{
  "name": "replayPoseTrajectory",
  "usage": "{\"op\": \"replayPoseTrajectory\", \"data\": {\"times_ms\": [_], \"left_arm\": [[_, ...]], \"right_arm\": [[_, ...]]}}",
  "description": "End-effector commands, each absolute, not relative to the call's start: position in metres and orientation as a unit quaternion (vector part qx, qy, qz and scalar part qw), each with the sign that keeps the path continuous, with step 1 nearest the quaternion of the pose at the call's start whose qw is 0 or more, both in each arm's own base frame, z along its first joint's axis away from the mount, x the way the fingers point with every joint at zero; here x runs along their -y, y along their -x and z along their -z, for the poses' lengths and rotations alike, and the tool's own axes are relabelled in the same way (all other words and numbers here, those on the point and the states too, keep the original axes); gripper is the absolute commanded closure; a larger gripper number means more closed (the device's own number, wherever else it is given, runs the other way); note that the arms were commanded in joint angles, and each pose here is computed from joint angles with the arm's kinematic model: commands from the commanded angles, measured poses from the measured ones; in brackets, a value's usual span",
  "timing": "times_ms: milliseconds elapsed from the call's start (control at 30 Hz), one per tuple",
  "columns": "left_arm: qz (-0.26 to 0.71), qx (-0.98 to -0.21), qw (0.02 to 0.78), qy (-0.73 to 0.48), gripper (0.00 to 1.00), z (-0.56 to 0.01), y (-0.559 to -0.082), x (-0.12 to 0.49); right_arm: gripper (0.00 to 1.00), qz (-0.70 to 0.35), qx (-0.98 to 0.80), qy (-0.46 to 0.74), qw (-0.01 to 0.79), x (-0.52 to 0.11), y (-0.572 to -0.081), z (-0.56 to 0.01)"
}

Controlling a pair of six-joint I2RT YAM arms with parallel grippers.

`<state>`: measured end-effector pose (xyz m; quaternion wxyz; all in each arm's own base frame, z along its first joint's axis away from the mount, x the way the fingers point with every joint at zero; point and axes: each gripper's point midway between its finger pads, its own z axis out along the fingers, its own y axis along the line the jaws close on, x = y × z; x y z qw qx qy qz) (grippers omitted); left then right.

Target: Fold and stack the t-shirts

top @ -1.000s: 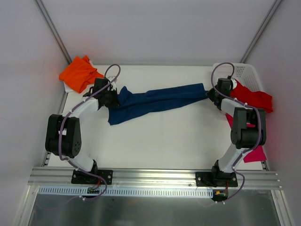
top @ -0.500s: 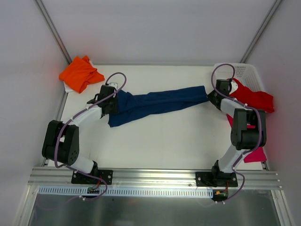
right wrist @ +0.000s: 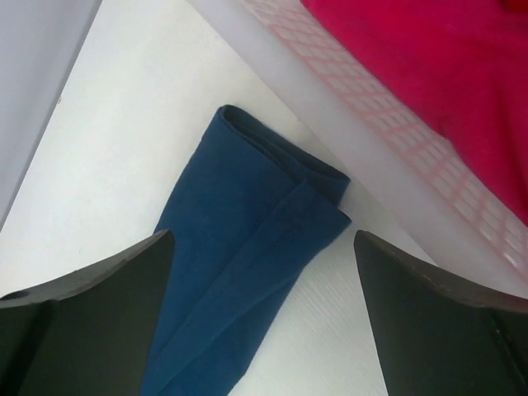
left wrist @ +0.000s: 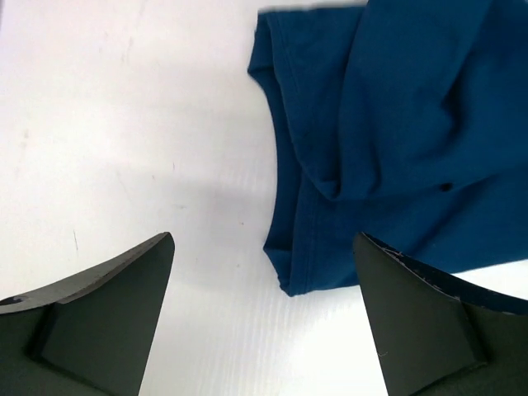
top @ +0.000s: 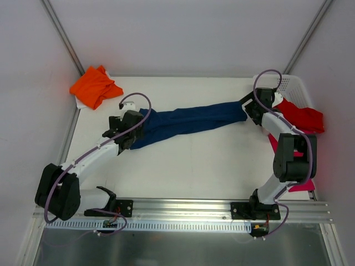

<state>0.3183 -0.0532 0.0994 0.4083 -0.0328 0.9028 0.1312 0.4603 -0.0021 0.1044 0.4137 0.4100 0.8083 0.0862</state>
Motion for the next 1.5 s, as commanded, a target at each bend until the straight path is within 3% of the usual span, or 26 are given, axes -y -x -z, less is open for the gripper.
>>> {"op": "replayPoseTrajectory", "data": {"times_ms": [0,33,67,300,333,367,400,433,533,567,667,700,767,1233,1467], "left_arm": [[-0.122,-0.867,0.475,0.089,0.09,-0.141,-0.316,0.053],[-0.106,-0.867,0.479,0.086,0.08,-0.143,-0.316,0.059],[-0.089,-0.866,0.484,0.084,0.01,-0.149,-0.316,0.066],[0.011,-0.882,0.457,0.114,0.01,-0.13,-0.321,0.11],[0.032,-0.887,0.442,0.133,0.02,-0.121,-0.322,0.119],[0.046,-0.887,0.438,0.142,0.02,-0.118,-0.324,0.125],[0.054,-0.89,0.429,0.147,0.04,-0.113,-0.324,0.128],[0.064,-0.891,0.422,0.156,0.06,-0.107,-0.327,0.135],[0.084,-0.891,0.415,0.163,0.25,-0.098,-0.333,0.145],[0.085,-0.891,0.414,0.165,0.49,-0.096,-0.334,0.146],[0.071,-0.89,0.414,0.177,0.76,-0.089,-0.339,0.143],[0.068,-0.89,0.414,0.179,0.9,-0.088,-0.341,0.143],[0.056,-0.89,0.411,0.187,1.0,-0.081,-0.344,0.141],[0.03,-0.892,0.354,0.28,1.0,-0.024,-0.358,0.126],[0.097,-0.887,0.307,0.33,1.0,-0.004,-0.383,0.113]], "right_arm": [[0.04,0.041,-0.8,-0.474,0.366,0.066,-0.404,-0.078],[0.04,0.029,-0.797,-0.472,0.377,0.062,-0.404,-0.089],[0.04,0.018,-0.793,-0.469,0.389,0.06,-0.407,-0.097],[0.19,-0.124,-0.81,-0.367,0.441,-0.007,-0.448,-0.144],[0.36,-0.147,-0.817,-0.344,0.438,-0.025,-0.455,-0.149],[0.72,-0.155,-0.825,-0.322,0.438,-0.04,-0.456,-0.151],[0.73,-0.156,-0.824,-0.322,0.44,-0.04,-0.459,-0.153],[0.99,-0.155,-0.829,-0.304,0.443,-0.051,-0.46,-0.154],[1.0,-0.162,-0.833,-0.276,0.451,-0.068,-0.465,-0.162],[1.0,-0.164,-0.834,-0.272,0.451,-0.071,-0.468,-0.163],[0.99,-0.17,-0.839,-0.265,0.444,-0.078,-0.467,-0.158],[1.0,-0.168,-0.842,-0.266,0.438,-0.078,-0.464,-0.152],[1.0,-0.169,-0.845,-0.268,0.43,-0.08,-0.457,-0.145],[1.0,-0.2,-0.826,-0.277,0.449,-0.07,-0.35,-0.15],[0.99,-0.217,-0.801,-0.277,0.485,-0.06,-0.283,-0.18]]}}
